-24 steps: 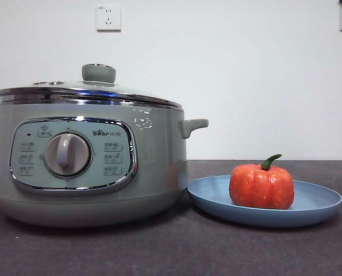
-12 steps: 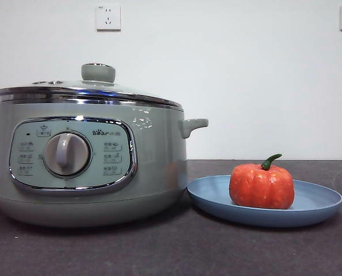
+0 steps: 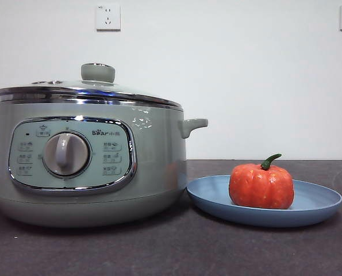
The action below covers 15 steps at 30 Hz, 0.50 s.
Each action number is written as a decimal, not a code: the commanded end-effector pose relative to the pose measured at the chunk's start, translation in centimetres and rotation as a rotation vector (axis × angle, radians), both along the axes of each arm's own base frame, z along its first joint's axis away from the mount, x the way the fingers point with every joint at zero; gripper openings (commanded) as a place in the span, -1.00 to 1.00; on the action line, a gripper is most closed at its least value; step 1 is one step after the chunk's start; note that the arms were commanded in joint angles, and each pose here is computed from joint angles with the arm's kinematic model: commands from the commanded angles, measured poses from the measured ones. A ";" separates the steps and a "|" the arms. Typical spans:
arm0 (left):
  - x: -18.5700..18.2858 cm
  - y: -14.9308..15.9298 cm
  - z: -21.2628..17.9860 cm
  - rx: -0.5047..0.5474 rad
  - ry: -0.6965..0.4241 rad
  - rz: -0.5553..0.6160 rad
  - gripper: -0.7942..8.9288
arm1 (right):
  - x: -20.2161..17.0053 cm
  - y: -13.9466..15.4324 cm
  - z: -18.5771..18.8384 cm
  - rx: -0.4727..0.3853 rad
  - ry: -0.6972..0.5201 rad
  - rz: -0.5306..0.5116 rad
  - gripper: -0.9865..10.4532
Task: Take the pumpkin out from the steamer,put the pumpkin in the blue plate,close the lid
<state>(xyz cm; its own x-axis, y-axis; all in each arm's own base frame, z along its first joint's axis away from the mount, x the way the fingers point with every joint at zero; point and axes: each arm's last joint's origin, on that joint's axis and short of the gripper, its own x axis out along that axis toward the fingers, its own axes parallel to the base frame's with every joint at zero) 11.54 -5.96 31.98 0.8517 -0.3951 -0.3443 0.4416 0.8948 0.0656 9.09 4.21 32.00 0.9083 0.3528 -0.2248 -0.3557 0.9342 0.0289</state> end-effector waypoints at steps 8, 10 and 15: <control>-2.3 1.7 0.0 0.007 0.001 0.039 -0.84 | 0.0 0.0 -0.1 0.011 0.007 0.000 -0.83; -3.7 2.9 -0.1 -0.016 0.009 0.101 -0.84 | 0.0 0.0 -0.1 0.011 0.007 -0.002 -0.83; -5.5 5.0 -1.8 -0.112 -0.105 0.318 -0.84 | 0.0 0.0 -0.1 0.011 0.007 -0.001 -0.83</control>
<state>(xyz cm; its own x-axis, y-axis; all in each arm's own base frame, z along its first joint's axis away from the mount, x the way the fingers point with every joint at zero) 5.77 -1.17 31.26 0.9625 -0.1719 -0.2097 0.1784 0.9839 0.0123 9.08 4.20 31.97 0.9077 0.3525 -0.2277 -0.3554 0.9342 0.0294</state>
